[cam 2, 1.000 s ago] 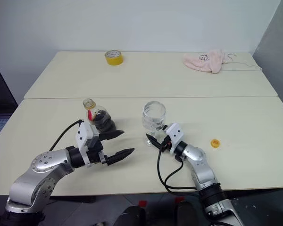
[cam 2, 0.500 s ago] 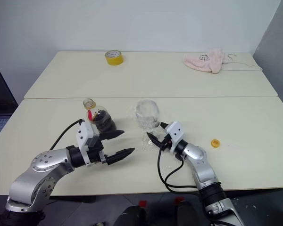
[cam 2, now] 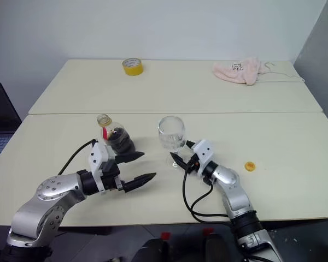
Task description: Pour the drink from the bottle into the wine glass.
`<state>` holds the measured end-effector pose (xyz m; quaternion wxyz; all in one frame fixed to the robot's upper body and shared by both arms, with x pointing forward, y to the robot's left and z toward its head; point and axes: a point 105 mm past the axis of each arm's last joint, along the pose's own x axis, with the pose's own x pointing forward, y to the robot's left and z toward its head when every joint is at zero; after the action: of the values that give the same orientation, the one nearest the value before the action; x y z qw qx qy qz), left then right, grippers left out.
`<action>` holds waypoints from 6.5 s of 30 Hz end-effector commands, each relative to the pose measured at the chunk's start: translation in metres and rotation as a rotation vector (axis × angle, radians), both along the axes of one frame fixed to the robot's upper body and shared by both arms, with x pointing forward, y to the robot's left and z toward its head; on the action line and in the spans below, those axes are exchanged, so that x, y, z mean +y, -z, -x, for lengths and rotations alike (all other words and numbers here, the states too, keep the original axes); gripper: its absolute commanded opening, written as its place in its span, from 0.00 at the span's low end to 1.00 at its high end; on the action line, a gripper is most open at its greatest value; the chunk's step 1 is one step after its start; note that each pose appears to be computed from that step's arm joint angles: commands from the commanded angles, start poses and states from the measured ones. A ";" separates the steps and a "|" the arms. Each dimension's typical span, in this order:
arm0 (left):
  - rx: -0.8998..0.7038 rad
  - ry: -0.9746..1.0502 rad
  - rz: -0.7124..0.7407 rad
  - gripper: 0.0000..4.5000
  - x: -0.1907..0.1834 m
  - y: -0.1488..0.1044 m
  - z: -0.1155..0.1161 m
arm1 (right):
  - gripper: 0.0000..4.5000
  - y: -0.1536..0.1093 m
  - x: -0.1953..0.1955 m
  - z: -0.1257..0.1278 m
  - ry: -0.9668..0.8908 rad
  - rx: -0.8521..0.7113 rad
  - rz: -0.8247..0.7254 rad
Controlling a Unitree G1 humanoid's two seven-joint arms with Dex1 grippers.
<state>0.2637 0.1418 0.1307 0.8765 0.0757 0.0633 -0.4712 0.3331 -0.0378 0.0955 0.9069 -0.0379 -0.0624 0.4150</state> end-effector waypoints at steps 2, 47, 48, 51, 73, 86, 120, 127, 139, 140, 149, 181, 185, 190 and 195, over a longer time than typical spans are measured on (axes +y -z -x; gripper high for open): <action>-0.028 0.021 -0.001 1.00 -0.004 -0.003 0.004 | 0.76 -0.019 -0.001 0.001 -0.006 -0.051 -0.033; -0.173 -0.504 0.108 1.00 0.065 -0.024 0.023 | 0.76 -0.102 -0.052 0.112 -0.388 0.054 0.180; -0.168 -0.515 0.109 1.00 0.067 -0.021 0.021 | 0.76 -0.103 -0.052 0.113 -0.389 0.052 0.185; -0.166 -0.577 0.115 1.00 0.077 -0.017 0.010 | 0.76 -0.105 -0.052 0.114 -0.385 0.052 0.191; -0.195 -0.589 0.027 1.00 0.074 0.017 -0.057 | 0.76 -0.110 -0.048 0.119 -0.379 0.054 0.202; -0.226 -0.529 0.043 1.00 0.046 0.001 -0.077 | 0.76 -0.112 -0.045 0.118 -0.375 0.046 0.193; -0.201 -0.462 0.011 0.22 0.068 -0.045 -0.063 | 0.77 -0.120 -0.051 0.124 -0.329 0.016 0.173; -0.282 -0.401 -0.068 0.22 0.073 -0.076 -0.087 | 0.77 -0.123 -0.054 0.120 -0.297 0.011 0.168; -0.445 -0.122 -0.306 0.21 0.031 -0.088 -0.102 | 0.77 -0.133 -0.055 0.103 -0.153 -0.043 0.145; -0.451 -0.115 -0.309 0.21 0.029 -0.089 -0.103 | 0.77 -0.133 -0.054 0.102 -0.149 -0.045 0.143; -0.609 -0.060 -0.368 0.20 -0.004 -0.106 -0.118 | 0.77 -0.130 -0.043 0.091 -0.109 -0.045 0.168; -1.033 0.081 -0.510 0.20 -0.051 -0.133 -0.119 | 0.77 -0.118 -0.036 0.070 -0.069 0.003 0.220; -1.077 0.060 -0.512 0.20 -0.049 -0.137 -0.121 | 0.77 -0.120 -0.035 0.069 -0.064 -0.006 0.215; -1.148 0.050 -0.543 0.20 -0.048 -0.140 -0.122 | 0.77 -0.128 -0.035 0.071 -0.075 -0.025 0.213; -1.203 0.056 -0.565 0.20 -0.048 -0.142 -0.121 | 0.77 -0.137 -0.032 0.074 -0.093 -0.038 0.214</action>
<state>0.3894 0.0955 0.2474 0.7062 0.5466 -0.2750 -0.3562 0.2656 -0.0715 0.2178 0.8810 -0.1336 -0.0069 0.4538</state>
